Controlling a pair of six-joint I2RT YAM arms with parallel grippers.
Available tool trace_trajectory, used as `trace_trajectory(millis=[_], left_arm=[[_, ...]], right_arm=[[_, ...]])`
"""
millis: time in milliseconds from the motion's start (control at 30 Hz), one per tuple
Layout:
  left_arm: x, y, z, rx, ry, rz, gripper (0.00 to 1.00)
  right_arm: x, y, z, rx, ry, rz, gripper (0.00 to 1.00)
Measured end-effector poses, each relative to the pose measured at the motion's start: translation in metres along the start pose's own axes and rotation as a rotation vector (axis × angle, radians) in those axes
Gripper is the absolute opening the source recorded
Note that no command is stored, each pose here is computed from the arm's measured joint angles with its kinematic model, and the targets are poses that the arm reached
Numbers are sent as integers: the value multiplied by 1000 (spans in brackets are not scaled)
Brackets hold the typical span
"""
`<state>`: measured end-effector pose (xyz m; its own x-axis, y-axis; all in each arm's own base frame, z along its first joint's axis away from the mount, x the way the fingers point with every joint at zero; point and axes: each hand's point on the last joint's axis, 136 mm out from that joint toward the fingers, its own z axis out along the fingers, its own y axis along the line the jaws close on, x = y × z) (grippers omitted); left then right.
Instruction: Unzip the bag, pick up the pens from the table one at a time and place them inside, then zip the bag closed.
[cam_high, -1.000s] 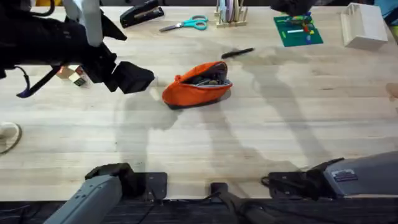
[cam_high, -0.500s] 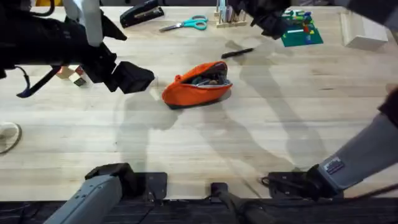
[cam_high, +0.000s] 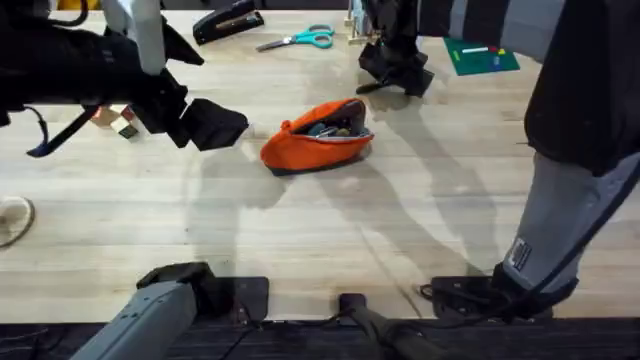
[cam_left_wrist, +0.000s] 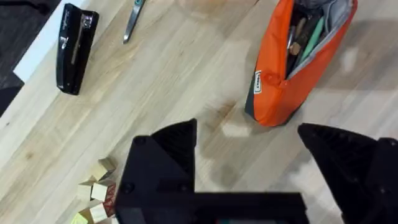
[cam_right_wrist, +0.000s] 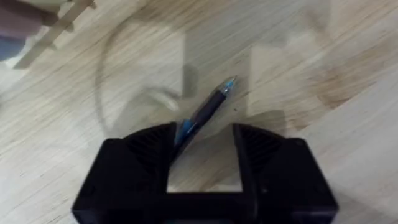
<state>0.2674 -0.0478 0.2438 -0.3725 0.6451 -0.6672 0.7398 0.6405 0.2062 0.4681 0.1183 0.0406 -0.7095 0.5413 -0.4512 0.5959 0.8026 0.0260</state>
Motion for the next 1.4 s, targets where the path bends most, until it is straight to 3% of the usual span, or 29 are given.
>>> trace_trajectory(millis=[167,267,300,533,767,1167,1400], left_arm=[[0,0,0,0,0,0,994],[0,0,0,0,0,0,994],[0,0,0,0,0,0,994],[0,0,0,0,0,0,993],[0,0,0,0,0,0,994],[0,0,0,0,0,0,994],[0,0,0,0,0,0,993]], right_arm=[[-2,-2,1,4,0,6,442],[-2,-3,1,8,-1,4,76],[-3,-3,0,9,-1,2,50],[-3,-3,0,8,0,-59,35],[-2,2,-13,-37,27,-304,33],[-61,4,-142,-233,-202,-525,34],[-68,-6,-203,-325,-295,-761,34]])
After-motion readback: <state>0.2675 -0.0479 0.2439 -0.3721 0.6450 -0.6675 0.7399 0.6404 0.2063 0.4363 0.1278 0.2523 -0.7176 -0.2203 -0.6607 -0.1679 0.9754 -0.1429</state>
